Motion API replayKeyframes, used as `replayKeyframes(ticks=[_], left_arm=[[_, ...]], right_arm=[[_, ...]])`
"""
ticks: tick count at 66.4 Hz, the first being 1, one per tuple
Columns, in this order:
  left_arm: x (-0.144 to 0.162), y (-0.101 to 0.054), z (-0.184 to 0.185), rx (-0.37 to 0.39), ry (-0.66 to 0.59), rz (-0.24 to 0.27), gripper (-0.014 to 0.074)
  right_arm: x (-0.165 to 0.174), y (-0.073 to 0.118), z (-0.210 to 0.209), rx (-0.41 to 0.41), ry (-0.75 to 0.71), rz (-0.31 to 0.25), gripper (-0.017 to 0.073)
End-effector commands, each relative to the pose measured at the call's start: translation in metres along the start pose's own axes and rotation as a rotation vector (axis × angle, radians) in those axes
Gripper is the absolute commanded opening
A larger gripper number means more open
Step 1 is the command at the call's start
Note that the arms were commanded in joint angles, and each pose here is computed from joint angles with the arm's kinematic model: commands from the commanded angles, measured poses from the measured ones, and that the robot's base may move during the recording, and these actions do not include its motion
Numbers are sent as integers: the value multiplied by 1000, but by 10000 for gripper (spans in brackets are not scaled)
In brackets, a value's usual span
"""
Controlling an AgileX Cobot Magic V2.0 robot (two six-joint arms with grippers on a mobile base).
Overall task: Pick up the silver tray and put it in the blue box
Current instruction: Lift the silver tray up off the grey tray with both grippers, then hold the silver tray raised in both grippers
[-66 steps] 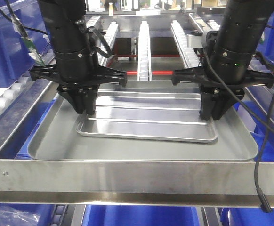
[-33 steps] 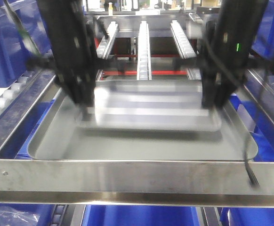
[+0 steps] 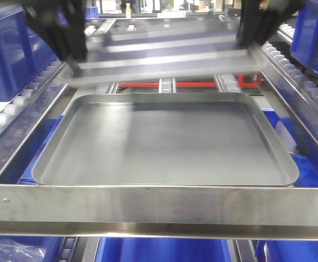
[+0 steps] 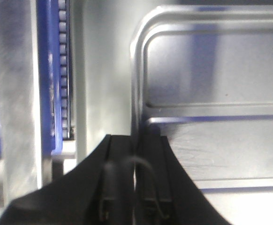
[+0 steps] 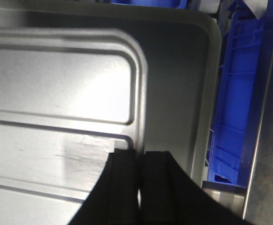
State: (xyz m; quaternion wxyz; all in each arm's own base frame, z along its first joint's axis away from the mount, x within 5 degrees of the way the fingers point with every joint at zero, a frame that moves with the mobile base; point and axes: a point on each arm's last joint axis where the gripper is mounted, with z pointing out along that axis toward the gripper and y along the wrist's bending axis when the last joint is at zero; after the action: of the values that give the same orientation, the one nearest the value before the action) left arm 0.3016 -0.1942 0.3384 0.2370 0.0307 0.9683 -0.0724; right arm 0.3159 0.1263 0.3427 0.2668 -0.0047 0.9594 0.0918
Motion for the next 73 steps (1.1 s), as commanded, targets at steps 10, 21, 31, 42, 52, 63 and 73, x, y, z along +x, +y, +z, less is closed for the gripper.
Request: replayKeyframes(ticks=[10, 21, 31, 42, 52, 63, 73], left_arm=[[-16, 6, -64, 20, -147, -8, -97], [-16, 2, -67, 26, -159, 5, -97], [-16, 2, -67, 21, -160, 10, -97], [-16, 2, -67, 21, -160, 12, -97], [-16, 2, -67, 21, -160, 12, -98], [-16, 2, -67, 21, -160, 12, -98], [-16, 2, -67, 21, -160, 12, -98]], right_arm=[[-4, -7, -49, 17, -111, -30, 59], [-4, -7, -50, 19, -106, -30, 59], [-4, -7, -50, 19, -106, -30, 59], [-1, -8, -50, 28, -82, -29, 59], [-1, -8, -50, 28, -82, -29, 59], [-1, -8, -50, 28, -82, -29, 59], [-1, -8, -50, 28, -82, -29, 59]])
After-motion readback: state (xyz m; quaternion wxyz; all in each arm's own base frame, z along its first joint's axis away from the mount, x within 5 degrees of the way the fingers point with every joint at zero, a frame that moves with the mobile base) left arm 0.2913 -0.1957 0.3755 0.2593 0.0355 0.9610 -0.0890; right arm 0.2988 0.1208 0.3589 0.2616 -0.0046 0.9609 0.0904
